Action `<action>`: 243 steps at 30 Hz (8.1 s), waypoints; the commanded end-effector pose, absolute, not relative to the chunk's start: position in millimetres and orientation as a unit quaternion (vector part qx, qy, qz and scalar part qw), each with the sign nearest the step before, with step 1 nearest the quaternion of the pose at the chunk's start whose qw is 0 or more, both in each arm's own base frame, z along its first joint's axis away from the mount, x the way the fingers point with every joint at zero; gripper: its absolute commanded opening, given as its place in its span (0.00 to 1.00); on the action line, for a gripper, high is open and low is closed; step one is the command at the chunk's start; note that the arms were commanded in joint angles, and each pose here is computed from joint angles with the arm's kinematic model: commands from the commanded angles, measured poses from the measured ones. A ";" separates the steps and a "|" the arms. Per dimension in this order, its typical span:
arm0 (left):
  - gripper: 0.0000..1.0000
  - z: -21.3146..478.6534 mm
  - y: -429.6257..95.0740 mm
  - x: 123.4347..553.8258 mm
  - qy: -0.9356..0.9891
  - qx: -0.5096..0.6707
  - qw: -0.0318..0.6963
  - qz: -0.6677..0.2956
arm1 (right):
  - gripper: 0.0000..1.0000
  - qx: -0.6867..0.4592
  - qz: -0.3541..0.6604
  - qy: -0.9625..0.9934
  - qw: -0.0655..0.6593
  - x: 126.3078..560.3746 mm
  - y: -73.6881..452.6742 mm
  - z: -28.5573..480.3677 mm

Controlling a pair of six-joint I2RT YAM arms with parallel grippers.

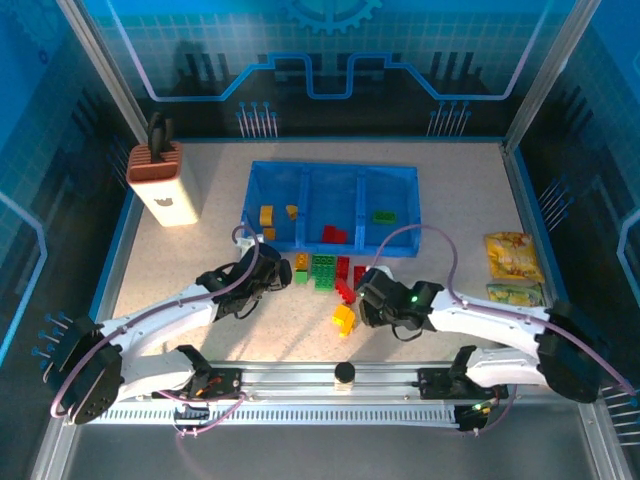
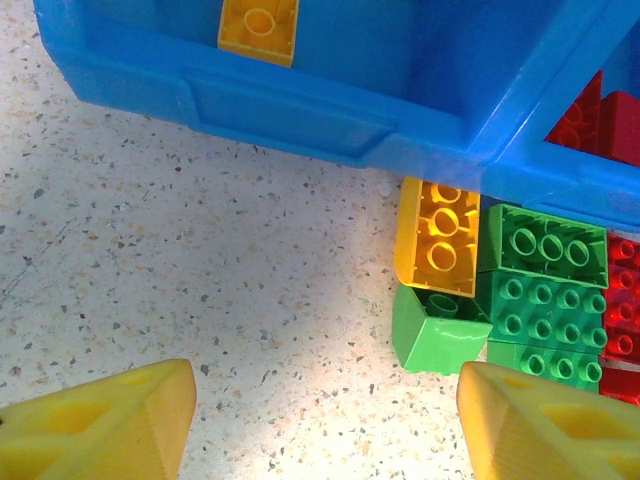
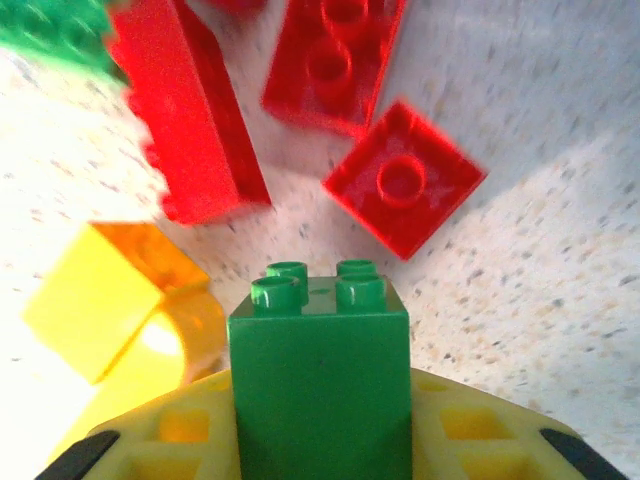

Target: Sort the legos into containers by color

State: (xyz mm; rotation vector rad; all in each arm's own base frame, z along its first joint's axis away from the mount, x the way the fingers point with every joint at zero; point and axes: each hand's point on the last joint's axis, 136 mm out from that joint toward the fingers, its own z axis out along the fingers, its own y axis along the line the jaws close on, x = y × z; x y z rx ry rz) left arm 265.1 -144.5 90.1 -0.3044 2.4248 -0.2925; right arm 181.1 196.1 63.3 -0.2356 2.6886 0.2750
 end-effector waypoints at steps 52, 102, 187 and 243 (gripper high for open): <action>0.63 33.5 -215.3 287.9 0.961 -0.057 0.229 -0.141 | 0.72 0.074 0.157 0.943 0.284 252.9 128.3 111.3; 0.33 163.0 -422.7 402.5 0.908 0.144 0.304 -0.250 | 0.71 0.160 0.113 0.937 0.288 190.0 70.3 89.1; 0.36 94.8 -300.0 259.6 0.954 0.079 0.269 -0.106 | 0.72 0.110 0.096 0.942 0.303 203.3 93.2 91.0; 0.84 173.3 -297.1 325.7 0.914 0.077 0.372 -0.140 | 0.70 0.003 0.134 0.957 0.259 193.3 129.6 96.2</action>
